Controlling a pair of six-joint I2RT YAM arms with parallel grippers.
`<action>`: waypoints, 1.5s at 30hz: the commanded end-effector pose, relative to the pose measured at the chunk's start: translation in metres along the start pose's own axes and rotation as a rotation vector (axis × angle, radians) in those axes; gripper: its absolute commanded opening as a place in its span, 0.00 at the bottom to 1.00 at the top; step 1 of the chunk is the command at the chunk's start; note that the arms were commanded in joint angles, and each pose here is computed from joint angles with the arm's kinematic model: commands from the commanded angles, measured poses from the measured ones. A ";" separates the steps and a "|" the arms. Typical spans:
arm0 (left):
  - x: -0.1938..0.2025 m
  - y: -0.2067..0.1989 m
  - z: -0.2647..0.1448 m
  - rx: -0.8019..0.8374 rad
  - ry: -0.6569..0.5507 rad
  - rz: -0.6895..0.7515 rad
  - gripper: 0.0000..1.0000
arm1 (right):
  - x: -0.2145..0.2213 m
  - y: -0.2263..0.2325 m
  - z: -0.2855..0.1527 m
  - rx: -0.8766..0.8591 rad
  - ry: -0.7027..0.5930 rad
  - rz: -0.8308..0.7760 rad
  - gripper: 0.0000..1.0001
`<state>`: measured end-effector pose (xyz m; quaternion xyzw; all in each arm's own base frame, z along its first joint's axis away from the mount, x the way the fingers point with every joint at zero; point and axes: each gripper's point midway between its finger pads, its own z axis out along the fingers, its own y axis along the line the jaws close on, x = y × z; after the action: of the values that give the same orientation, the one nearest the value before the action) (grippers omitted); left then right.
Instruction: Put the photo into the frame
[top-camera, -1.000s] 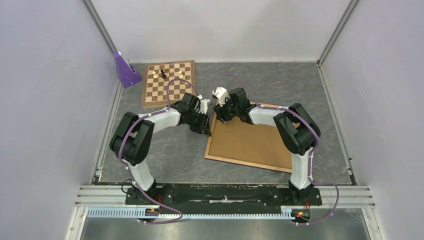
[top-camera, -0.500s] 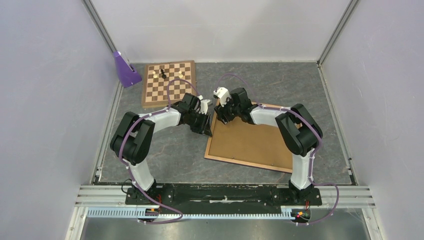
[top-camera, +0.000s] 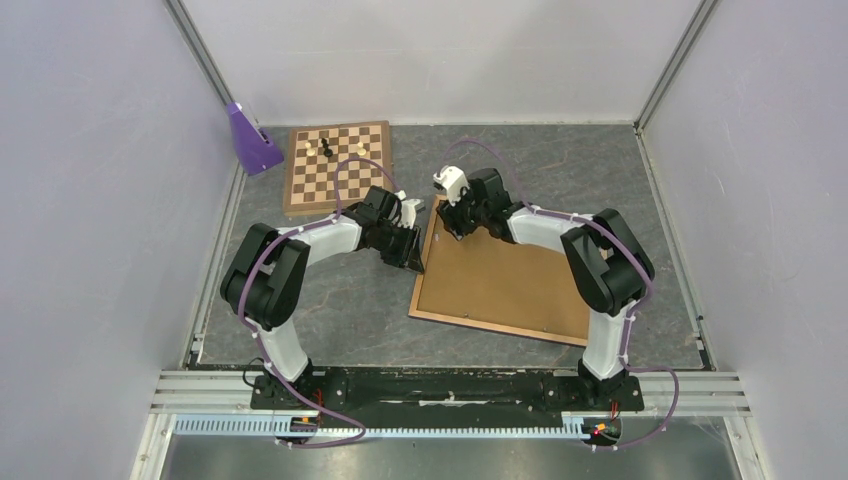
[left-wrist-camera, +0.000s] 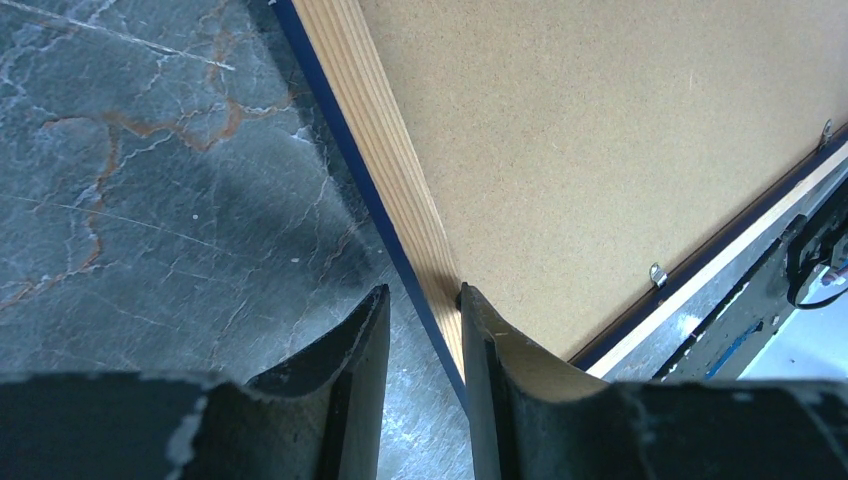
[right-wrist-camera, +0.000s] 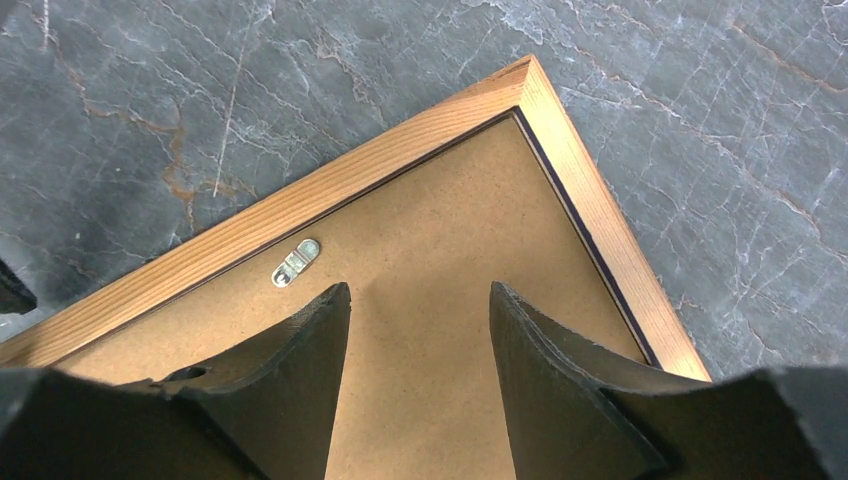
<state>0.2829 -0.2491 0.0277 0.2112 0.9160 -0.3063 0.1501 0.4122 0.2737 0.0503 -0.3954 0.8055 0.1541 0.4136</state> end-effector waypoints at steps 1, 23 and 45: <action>-0.003 0.000 0.002 -0.010 0.000 -0.051 0.38 | -0.009 -0.011 0.011 0.029 -0.008 -0.037 0.56; -0.004 0.002 0.003 -0.016 0.002 -0.054 0.37 | 0.013 0.024 0.021 -0.056 0.014 -0.012 0.55; -0.004 0.003 0.002 -0.014 0.003 -0.062 0.37 | 0.008 0.037 0.025 -0.113 -0.002 -0.019 0.55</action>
<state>0.2833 -0.2493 0.0279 0.2110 0.9160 -0.3066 0.1495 0.4037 0.2988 0.0307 -0.4153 0.7965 0.1779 0.4018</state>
